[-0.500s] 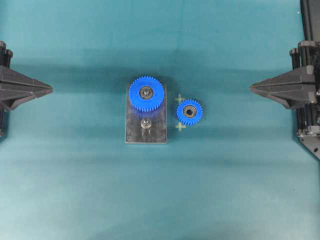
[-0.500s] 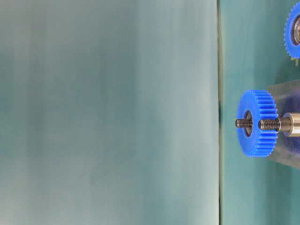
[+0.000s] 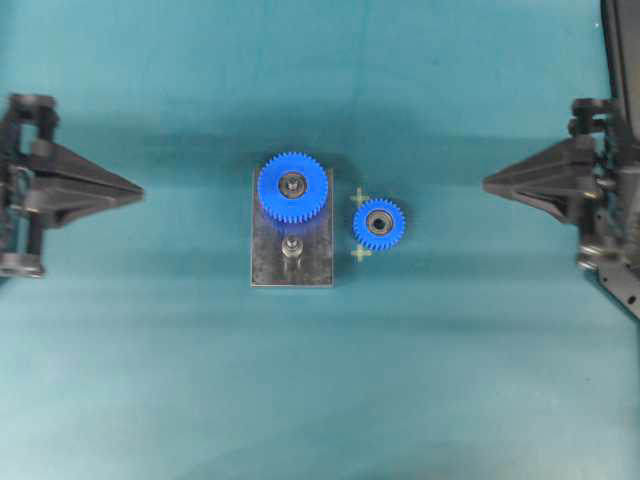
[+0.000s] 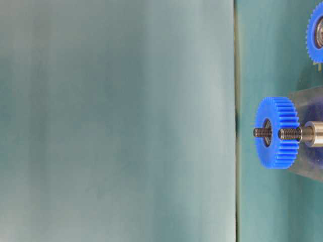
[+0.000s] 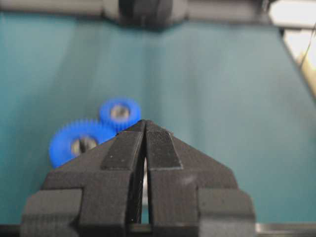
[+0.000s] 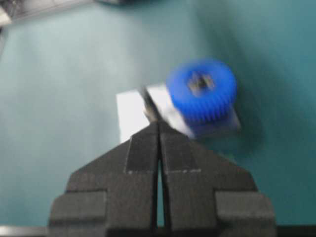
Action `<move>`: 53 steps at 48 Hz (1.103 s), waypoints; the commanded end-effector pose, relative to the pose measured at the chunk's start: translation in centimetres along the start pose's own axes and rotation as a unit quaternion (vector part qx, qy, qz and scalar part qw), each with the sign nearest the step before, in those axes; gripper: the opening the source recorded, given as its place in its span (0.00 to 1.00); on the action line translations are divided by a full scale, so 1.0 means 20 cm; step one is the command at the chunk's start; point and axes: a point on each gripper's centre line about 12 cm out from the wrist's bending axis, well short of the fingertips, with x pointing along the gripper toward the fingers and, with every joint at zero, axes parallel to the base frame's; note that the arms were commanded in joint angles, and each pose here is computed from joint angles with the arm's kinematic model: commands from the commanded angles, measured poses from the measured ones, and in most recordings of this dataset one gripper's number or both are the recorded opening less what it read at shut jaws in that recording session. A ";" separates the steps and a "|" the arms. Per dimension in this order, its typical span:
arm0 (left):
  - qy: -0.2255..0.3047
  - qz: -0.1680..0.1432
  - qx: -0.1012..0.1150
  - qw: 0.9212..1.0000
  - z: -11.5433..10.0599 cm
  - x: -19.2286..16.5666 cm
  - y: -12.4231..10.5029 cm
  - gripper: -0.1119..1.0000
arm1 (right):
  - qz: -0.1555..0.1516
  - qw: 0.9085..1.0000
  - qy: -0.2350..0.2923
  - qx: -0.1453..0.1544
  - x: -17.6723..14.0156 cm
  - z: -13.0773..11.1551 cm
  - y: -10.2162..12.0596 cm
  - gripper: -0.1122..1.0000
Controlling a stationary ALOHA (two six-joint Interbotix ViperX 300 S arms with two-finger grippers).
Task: Fit the small gear onto the shaft.
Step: 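Move the right gripper over the small blue gear beside the plate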
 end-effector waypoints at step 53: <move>0.125 0.005 0.012 0.992 -0.05 0.20 0.01 0.10 | -0.114 0.920 0.373 0.038 0.91 -0.20 -0.27 0.93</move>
